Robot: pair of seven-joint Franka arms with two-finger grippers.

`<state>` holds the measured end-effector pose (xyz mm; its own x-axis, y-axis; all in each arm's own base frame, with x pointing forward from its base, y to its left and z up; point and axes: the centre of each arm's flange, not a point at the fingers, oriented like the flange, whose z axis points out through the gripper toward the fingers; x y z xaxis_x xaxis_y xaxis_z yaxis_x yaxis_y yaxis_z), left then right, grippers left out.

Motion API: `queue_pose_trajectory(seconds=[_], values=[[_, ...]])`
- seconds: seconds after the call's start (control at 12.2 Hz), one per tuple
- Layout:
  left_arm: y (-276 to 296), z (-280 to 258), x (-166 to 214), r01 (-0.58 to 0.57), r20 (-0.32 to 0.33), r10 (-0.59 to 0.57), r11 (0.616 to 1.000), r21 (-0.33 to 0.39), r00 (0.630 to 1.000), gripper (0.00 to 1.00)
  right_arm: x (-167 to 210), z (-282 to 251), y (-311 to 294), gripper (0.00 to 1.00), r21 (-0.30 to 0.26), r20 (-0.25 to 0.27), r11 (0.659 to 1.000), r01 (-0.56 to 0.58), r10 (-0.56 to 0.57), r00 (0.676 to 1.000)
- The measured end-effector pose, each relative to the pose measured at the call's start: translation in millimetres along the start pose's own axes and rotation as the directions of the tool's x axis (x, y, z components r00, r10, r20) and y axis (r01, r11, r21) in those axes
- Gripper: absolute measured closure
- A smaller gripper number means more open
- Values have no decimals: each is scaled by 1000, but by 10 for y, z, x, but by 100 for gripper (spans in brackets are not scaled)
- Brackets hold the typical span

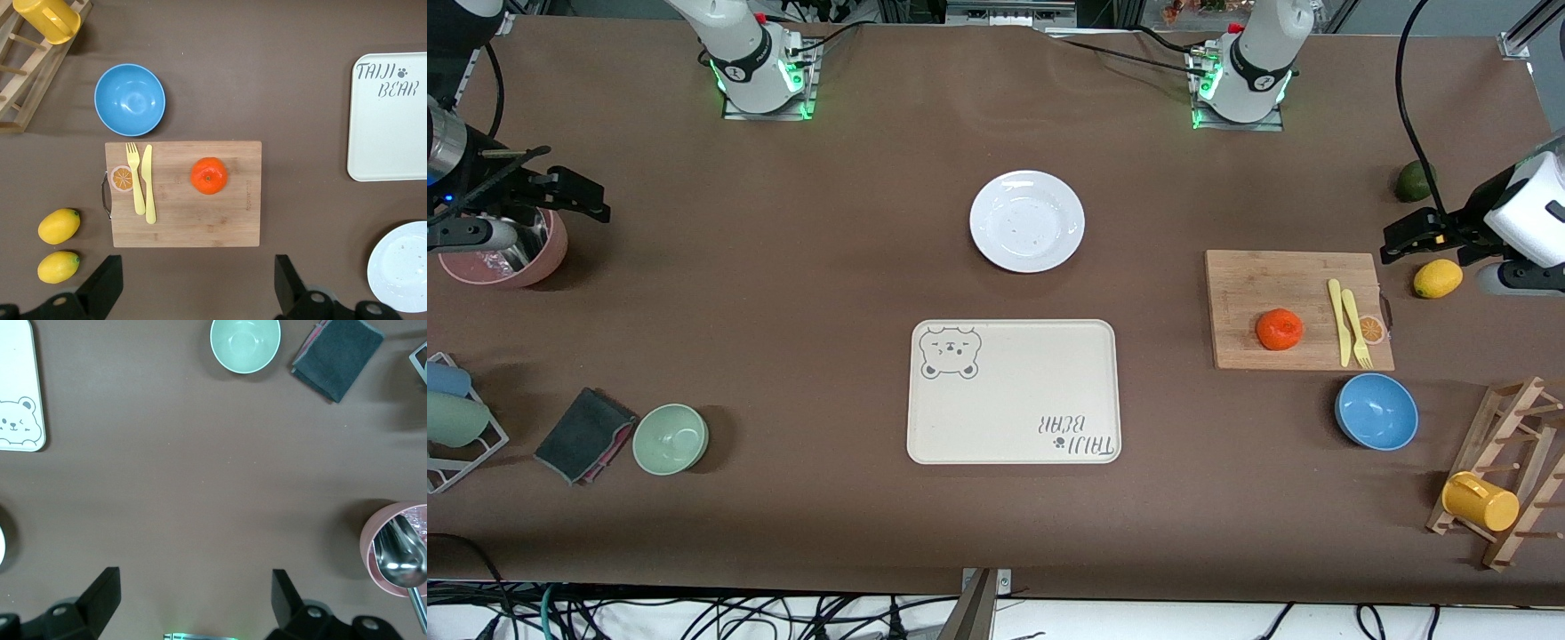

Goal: Place orange and plate with both arms

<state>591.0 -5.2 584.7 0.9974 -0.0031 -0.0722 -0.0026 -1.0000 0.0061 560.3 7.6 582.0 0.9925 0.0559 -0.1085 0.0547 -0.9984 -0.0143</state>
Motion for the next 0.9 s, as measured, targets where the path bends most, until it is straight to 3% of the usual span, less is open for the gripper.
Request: queue_pose_trajectory(seconds=[0.9], values=[[0, 2, 1, 0, 0, 0, 1000, 0, 1000, 0, 0, 6, -6, 0, 1, 1, 1000, 1, -1, 1000]])
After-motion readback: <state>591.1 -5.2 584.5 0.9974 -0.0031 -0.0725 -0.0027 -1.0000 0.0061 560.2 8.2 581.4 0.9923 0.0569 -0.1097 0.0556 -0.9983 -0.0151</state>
